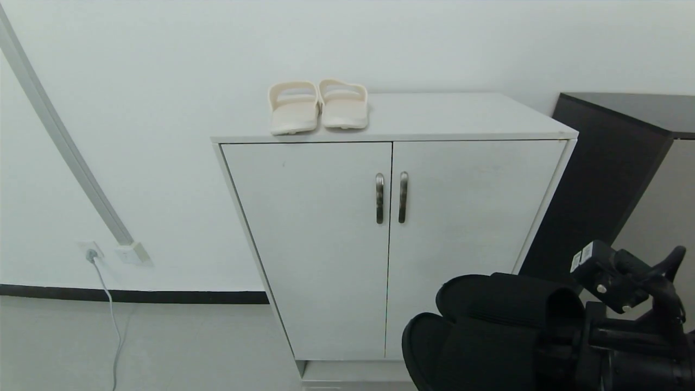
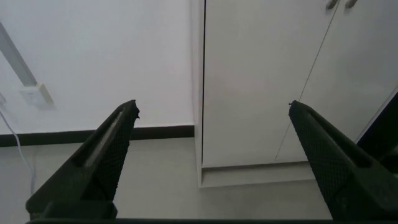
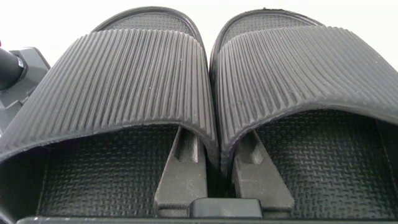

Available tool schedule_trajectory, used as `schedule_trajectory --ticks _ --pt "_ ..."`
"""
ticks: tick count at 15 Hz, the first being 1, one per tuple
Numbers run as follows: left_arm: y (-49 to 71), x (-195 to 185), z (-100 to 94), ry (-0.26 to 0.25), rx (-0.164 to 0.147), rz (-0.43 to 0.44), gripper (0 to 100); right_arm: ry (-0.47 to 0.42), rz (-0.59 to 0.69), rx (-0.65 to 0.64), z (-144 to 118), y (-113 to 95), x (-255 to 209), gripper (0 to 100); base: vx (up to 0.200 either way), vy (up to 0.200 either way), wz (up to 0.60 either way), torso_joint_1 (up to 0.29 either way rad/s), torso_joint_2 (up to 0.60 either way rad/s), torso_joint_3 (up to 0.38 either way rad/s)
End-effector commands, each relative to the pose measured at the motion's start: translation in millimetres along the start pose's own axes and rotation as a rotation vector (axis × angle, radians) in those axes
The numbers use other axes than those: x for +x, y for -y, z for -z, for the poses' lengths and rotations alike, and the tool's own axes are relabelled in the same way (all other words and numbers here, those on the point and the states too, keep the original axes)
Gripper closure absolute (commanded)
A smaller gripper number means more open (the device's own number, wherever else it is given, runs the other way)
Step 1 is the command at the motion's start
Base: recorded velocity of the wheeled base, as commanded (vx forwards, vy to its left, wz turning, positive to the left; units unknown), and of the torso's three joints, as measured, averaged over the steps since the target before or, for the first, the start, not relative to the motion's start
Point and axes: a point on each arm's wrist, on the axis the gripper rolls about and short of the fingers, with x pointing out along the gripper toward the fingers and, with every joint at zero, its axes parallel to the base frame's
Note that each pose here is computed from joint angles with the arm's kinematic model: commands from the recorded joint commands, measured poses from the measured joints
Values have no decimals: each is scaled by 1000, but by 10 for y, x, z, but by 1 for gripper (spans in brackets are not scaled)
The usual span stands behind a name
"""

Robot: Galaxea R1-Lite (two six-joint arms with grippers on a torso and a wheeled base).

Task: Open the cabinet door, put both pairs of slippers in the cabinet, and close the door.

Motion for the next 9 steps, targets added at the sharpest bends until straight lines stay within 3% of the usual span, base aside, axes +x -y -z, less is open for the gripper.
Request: schedule_trajectory --ticks 1,9 --pt "0 1 0 -1 0 1 0 0 -2 -1 3 -3 -2 100 0 0 0 -100 452 354" --pt "0 1 0 -1 0 1 0 -18 -3 -24 53 1 9 100 0 0 0 -46 416 368"
